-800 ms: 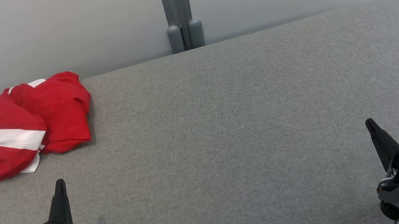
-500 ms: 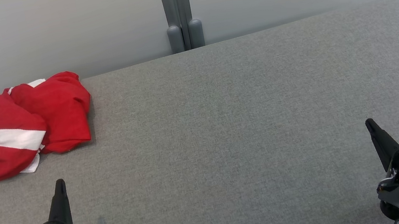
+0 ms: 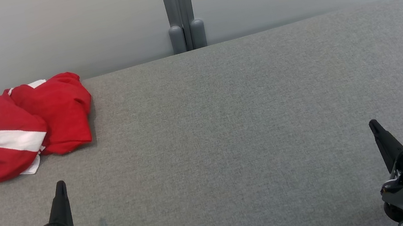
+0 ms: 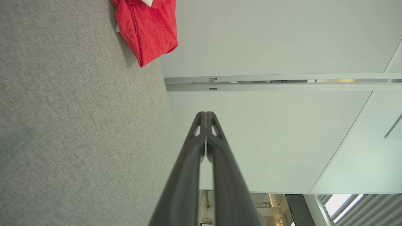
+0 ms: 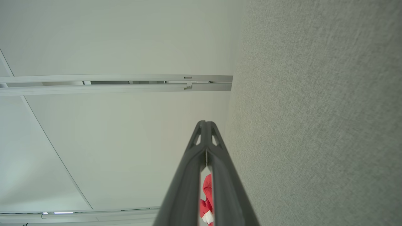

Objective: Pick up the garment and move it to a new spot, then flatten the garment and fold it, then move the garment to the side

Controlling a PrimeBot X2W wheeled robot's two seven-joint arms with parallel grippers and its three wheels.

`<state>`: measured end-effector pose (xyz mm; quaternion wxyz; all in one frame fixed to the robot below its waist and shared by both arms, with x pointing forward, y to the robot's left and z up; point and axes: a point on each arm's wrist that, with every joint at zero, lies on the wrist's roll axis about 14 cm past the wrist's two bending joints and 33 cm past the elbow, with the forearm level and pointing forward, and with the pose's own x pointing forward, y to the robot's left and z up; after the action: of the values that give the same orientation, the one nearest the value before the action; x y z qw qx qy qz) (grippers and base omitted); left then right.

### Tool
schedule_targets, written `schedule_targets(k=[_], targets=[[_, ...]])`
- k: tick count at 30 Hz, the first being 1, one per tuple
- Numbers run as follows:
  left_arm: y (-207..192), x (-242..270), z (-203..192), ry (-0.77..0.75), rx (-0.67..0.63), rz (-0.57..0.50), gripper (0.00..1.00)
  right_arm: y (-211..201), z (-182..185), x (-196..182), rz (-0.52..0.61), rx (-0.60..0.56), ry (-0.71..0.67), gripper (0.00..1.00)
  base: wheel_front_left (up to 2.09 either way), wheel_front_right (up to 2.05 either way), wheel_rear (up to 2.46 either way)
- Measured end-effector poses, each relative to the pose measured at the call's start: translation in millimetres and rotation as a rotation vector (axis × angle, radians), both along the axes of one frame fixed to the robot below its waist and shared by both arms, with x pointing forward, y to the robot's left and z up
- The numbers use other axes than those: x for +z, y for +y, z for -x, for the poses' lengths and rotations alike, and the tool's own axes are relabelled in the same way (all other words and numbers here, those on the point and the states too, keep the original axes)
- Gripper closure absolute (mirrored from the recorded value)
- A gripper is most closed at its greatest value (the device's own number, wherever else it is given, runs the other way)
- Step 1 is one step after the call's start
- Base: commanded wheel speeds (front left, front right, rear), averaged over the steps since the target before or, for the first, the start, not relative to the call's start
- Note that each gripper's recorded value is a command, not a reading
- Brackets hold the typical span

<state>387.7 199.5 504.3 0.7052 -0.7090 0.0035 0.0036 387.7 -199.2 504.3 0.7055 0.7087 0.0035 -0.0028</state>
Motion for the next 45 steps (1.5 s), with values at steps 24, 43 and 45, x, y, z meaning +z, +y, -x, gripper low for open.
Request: schedule_targets(k=[24, 43, 45], targets=[[0.0, 0.0, 0.0, 0.0, 0.0, 0.0, 1.0, 0.0, 0.0, 0.0, 0.0, 0.0, 0.0, 1.0, 0.0, 0.0, 0.0], [-14.7, -28.4, 16.1, 0.085, -0.008, -0.034, 0.0, 3.6, 17.1, -32.1, 0.055, -0.026, 0.098, 0.0, 0.0, 0.0, 0.0], [-15.0, -26.7, 16.2, 0.08, -0.006, -0.058, 0.0, 1.2, 17.7, -31.6, 0.085, -0.035, 0.098, 0.0, 0.0, 0.0, 0.0]])
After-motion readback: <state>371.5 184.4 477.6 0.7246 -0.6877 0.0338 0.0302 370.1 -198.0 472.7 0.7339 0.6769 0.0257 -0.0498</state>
